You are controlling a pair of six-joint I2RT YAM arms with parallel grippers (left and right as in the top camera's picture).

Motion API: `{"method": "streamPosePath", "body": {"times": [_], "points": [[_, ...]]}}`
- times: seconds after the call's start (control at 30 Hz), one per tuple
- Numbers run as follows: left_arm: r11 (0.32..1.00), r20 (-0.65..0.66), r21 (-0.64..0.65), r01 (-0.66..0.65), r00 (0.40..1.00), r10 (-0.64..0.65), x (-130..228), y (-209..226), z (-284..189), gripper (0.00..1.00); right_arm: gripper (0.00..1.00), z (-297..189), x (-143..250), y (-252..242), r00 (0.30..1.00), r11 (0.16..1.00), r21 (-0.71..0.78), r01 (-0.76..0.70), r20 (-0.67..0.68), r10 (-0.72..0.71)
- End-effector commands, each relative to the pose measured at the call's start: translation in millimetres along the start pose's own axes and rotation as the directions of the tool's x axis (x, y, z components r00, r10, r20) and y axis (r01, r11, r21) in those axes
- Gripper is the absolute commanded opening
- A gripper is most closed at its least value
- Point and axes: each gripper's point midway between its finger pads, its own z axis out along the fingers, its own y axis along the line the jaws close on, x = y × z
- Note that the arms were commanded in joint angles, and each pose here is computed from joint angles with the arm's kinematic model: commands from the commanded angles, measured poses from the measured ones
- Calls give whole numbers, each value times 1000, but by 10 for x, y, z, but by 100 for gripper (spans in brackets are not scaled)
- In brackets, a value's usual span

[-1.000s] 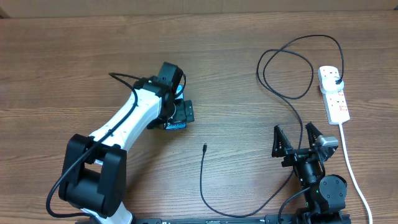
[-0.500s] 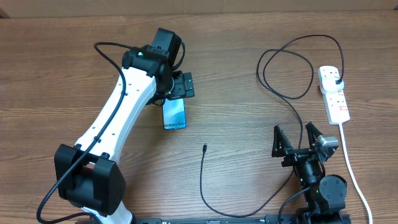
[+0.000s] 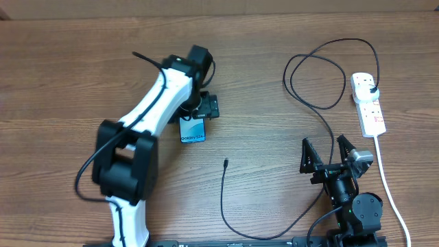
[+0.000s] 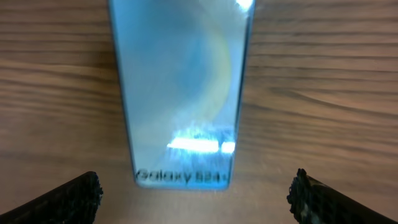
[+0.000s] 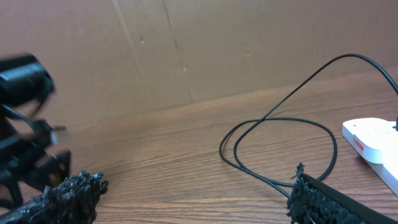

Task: Plug charger to phone and switch on socket
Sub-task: 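Lower the left gripper and close it on the phone's bottom end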

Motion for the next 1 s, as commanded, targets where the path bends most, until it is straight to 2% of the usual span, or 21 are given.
{"method": "streamPosePath", "body": {"times": [0.0,0.1,0.33,0.53,0.97], "points": [[1000,-9,-30,3,1000,-4,-88,34,203,100,100,0,5,-13,1000,1000,6,16,9,-16],[1000,-29,-16,24,999,-25,-135,60,348,100,100,0,5,-13,1000,1000,6,16,9,-16],[998,-37,-9,62,997,-62,-195,181,370,100,100,0,5,-13,1000,1000,6,16,9,-16],[1000,-21,1,9,1000,-9,-217,126,383,100,100,0,5,-13,1000,1000,6,16,9,-16],[998,-73,-32,62,995,-64,-2,186,586,100,100,0,5,-13,1000,1000,6,16,9,-16]]}}
